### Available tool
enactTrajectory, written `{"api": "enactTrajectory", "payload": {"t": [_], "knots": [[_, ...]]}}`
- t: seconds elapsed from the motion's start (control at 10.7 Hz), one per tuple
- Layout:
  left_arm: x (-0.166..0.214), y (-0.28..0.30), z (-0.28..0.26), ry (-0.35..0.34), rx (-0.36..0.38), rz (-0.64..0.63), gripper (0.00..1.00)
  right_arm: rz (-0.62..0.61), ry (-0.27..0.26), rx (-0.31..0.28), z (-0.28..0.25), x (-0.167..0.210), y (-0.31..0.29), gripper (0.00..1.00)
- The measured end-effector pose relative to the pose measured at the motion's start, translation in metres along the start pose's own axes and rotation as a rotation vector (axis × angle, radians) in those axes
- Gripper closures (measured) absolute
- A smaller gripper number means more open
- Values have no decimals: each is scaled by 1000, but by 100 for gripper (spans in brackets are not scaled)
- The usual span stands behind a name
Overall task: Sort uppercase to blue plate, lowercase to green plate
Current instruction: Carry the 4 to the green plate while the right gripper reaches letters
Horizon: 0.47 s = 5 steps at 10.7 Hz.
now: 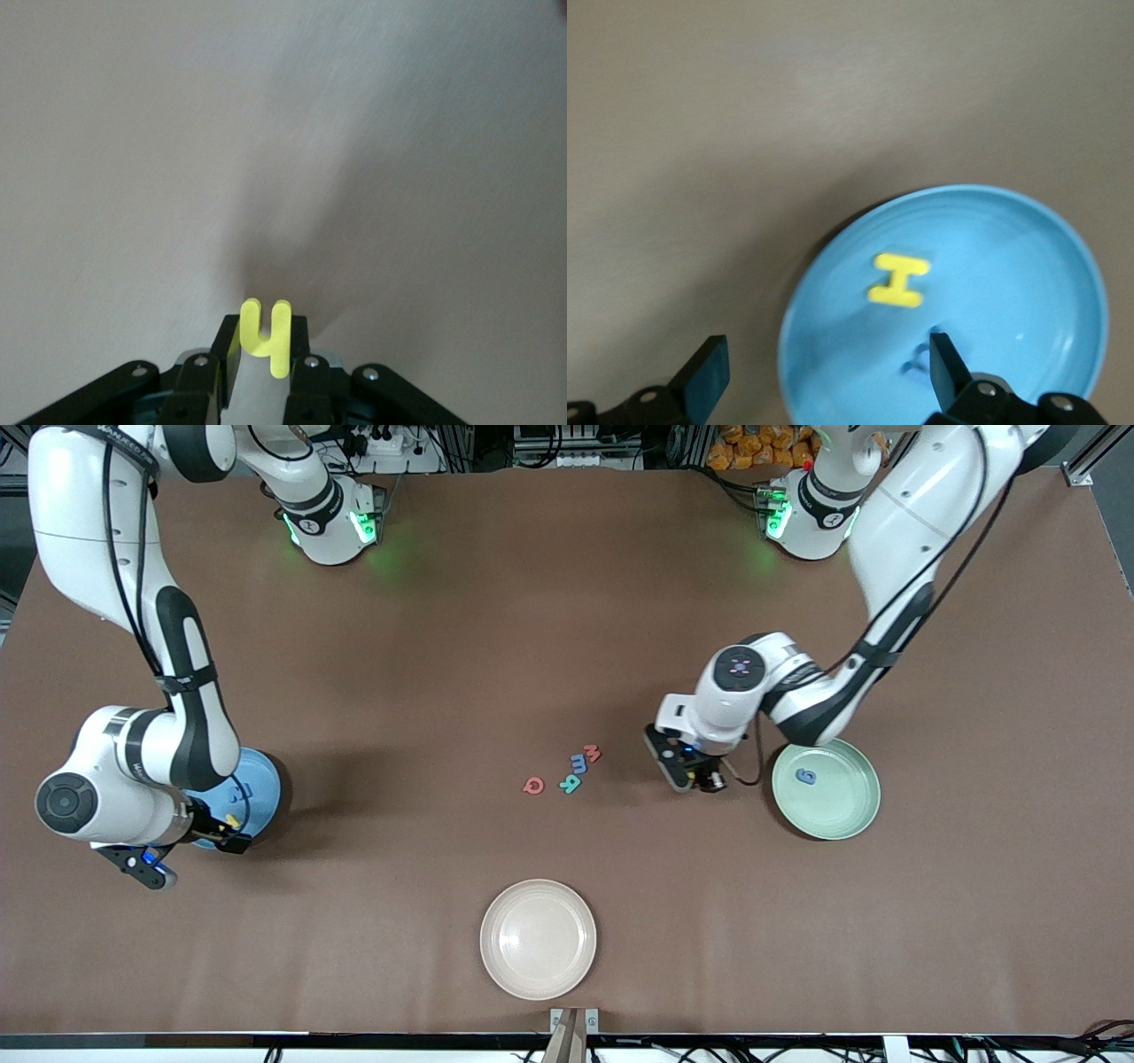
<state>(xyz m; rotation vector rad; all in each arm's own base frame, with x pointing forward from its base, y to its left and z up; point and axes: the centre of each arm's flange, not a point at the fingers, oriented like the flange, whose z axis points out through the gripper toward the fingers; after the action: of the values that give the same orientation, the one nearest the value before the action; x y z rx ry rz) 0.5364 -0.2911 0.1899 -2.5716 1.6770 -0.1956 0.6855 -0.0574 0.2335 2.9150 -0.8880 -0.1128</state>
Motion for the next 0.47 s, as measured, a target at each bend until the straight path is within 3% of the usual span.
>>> {"api": "enactTrajectory", "payload": {"t": [0.47], "knots": [[-49, -27, -16, -3, -11, 43, 74, 49, 36, 27, -5, -18, -38, 0]]}}
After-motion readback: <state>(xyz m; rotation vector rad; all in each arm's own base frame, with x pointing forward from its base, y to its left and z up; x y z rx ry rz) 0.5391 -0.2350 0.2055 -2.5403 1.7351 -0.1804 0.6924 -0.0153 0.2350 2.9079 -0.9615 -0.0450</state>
